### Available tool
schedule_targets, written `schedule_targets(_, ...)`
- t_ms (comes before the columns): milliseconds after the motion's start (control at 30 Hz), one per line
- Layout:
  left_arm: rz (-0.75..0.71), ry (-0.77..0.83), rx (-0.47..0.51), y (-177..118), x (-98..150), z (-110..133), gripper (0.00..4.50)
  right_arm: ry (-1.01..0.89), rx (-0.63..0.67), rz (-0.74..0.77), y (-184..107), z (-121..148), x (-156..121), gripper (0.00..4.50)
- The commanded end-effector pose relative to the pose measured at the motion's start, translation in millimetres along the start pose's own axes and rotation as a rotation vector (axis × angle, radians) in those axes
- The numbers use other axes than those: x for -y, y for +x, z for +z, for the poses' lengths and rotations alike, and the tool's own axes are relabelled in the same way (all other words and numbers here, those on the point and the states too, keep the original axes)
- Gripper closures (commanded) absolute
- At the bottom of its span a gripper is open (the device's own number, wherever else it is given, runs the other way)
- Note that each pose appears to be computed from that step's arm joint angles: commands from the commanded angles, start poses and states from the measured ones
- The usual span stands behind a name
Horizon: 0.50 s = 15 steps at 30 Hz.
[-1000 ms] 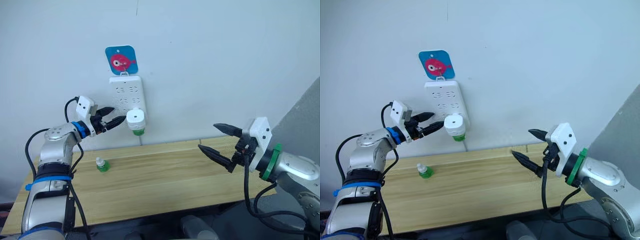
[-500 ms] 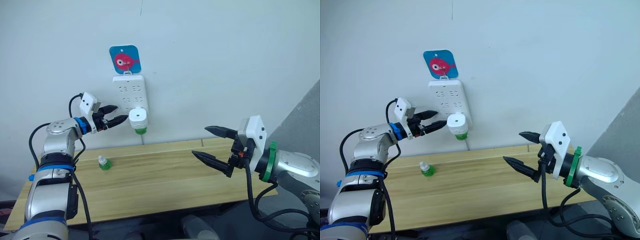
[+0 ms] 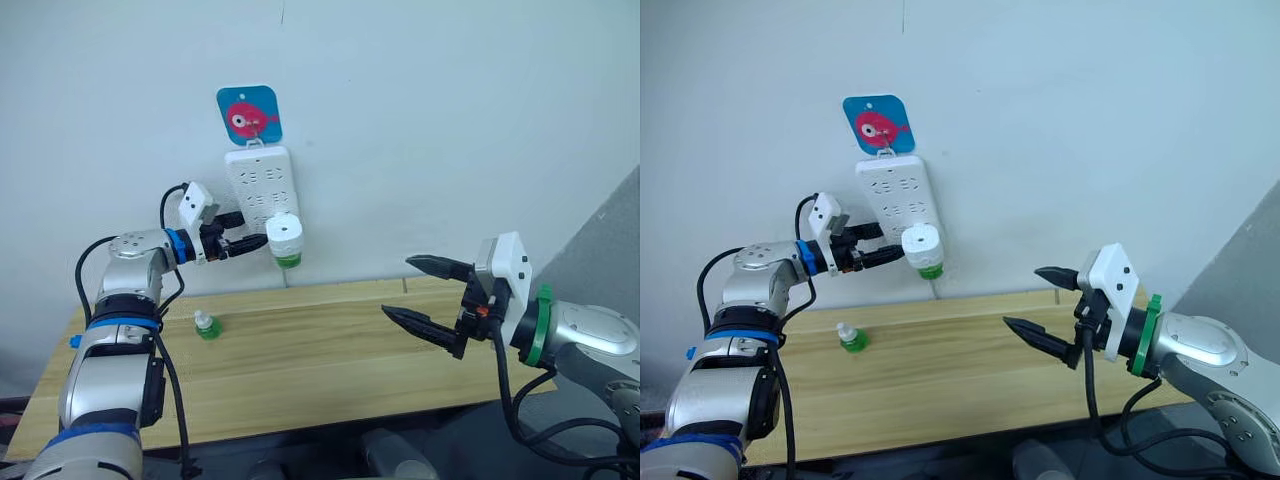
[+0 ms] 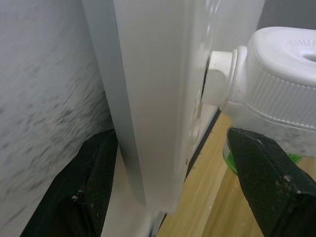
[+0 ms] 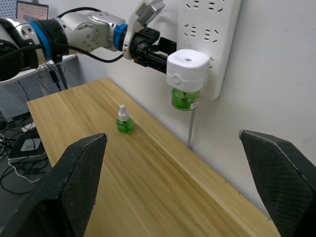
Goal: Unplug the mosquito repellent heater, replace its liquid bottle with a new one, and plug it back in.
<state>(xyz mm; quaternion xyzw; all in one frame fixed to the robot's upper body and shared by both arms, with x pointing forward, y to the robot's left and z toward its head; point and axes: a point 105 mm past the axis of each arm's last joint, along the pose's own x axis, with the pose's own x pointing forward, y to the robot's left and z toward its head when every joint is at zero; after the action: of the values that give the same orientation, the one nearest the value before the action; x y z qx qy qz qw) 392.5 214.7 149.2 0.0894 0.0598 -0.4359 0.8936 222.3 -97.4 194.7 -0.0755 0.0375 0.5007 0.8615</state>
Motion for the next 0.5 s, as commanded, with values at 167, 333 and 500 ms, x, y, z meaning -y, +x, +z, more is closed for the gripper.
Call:
schedule_targets(167, -0.005, 0.048, 0.037, -0.5, -3.2, 17.4, 0.87, -0.024, 0.02, 0.032, -0.1, 6.6, -6.9, 0.0)
schedule_targets(333, -0.006, 0.03, 0.047, -3.6, -4.5, 18.6, 1.42, -0.019, 0.027, 0.034, 2.1, 5.4, -6.5, 0.0)
schedule_targets(500, -0.026, 0.02, 0.052, -3.6, -2.2, 20.7, 2.86, -0.015, 0.039, 0.022, 8.1, 4.0, -1.6, 0.0)
